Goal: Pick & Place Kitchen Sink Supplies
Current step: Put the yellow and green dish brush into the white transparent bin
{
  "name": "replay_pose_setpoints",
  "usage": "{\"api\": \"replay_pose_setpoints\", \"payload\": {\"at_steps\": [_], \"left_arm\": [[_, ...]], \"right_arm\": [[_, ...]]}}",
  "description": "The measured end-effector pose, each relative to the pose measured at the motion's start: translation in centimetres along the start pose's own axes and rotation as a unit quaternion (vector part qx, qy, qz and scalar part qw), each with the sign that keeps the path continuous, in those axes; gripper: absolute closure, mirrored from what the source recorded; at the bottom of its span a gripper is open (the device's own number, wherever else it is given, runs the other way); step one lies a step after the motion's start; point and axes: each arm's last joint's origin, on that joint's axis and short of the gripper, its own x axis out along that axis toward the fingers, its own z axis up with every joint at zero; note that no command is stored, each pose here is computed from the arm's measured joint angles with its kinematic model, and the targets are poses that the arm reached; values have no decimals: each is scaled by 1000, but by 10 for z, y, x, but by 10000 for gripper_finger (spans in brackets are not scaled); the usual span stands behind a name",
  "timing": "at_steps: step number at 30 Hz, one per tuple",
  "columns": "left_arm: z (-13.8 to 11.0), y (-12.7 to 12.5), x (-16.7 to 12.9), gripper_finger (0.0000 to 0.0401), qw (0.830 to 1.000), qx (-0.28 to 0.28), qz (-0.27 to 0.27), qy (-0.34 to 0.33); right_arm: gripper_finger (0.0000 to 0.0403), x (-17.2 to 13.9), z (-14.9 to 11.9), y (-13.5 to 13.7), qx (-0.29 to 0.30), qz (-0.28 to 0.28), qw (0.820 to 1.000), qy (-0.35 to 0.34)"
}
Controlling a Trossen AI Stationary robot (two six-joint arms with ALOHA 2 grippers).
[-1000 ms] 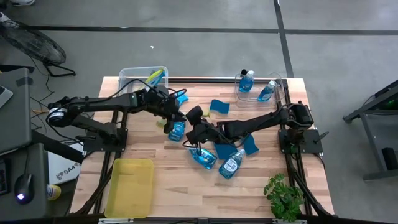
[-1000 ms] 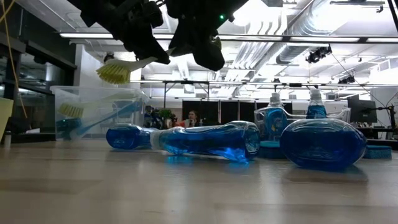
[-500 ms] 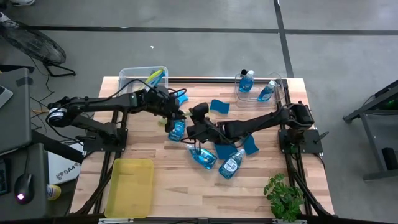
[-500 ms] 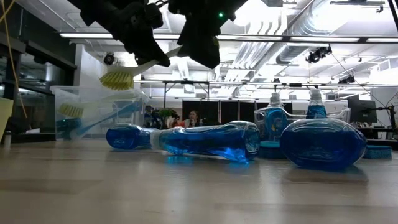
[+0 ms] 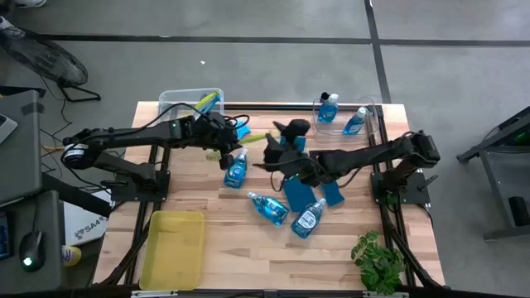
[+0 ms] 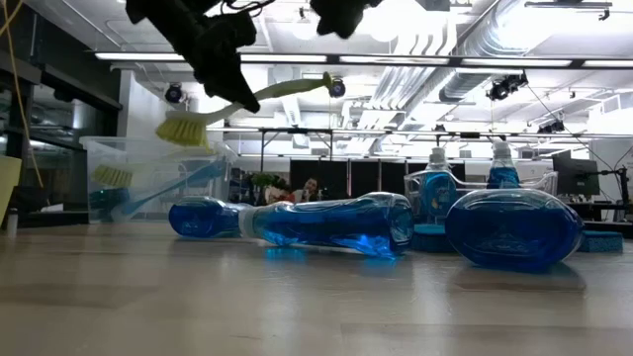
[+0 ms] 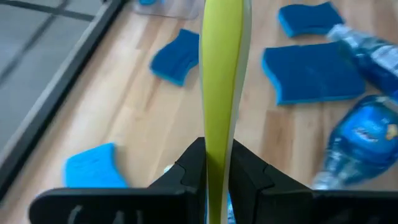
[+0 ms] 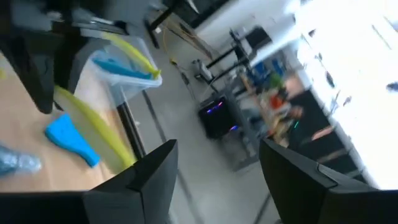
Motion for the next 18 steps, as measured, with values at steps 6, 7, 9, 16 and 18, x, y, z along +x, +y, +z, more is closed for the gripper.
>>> {"api": "replay_pose_setpoints", "payload": {"at_steps": [6,7,9,16,18], "left_arm": [[6,6,-13,362,995,22,91,42],[5,7,-15,362,993,25,106,49],[3,9,-17,362,988,34,138,66],[1,14,-36,362,973,45,216,66],[1,15,-43,362,969,48,235,58]], "right_arm": [[182,13,-24,-11,107,60,991,58],[182,17,-29,-10,116,82,987,72],[182,25,-39,-4,129,121,979,104],[182,45,-57,16,112,129,972,162],[182,49,-57,20,111,129,972,163]]}}
